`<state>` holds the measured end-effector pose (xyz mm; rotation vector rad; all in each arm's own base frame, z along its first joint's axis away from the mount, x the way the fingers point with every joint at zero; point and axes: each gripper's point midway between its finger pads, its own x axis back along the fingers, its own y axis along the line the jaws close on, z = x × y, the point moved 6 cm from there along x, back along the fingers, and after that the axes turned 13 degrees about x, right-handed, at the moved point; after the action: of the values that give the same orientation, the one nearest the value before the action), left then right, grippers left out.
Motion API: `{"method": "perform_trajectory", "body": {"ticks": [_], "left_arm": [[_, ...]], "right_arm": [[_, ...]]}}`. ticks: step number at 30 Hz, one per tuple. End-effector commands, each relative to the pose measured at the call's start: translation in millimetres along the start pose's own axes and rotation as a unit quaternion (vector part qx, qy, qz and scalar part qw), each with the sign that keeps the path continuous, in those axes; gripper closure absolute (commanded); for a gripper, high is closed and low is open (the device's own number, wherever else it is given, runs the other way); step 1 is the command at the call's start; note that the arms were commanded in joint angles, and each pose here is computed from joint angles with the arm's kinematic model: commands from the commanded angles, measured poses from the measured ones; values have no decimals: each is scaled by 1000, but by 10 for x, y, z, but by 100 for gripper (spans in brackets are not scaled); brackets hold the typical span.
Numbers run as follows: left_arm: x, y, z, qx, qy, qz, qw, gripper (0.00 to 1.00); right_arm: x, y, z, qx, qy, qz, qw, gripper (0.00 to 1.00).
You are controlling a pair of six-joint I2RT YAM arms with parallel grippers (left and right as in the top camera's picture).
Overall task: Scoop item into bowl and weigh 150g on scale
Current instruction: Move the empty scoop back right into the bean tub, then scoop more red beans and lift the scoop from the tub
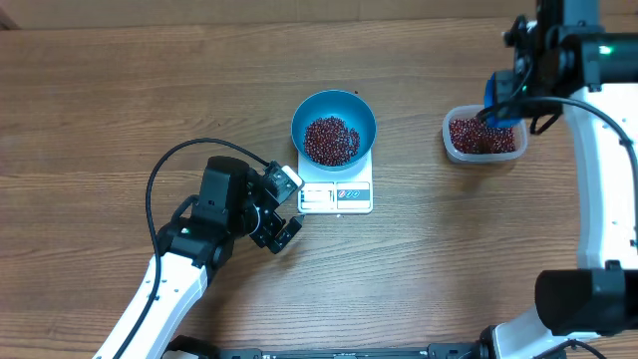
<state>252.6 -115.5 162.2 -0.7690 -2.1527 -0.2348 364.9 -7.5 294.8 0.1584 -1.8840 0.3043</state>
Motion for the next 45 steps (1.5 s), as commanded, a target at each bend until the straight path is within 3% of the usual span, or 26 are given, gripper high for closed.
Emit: {"method": "perform_trajectory", "body": {"ticks": [1, 15, 22, 45], "left_arm": [[-24, 11, 32, -6, 6, 1, 1000, 1], [-24, 11, 32, -6, 6, 1, 1000, 0], [-24, 11, 32, -6, 6, 1, 1000, 0], [-24, 12, 31, -6, 6, 0, 1000, 0]], "right_arm": [[-337, -24, 106, 9, 51, 16, 999, 96], [-823, -188, 173, 1, 61, 105, 993, 96], [-950, -186, 175, 1, 52, 110, 993, 96], [-1108, 49, 282, 29, 67, 18, 997, 96]]}}
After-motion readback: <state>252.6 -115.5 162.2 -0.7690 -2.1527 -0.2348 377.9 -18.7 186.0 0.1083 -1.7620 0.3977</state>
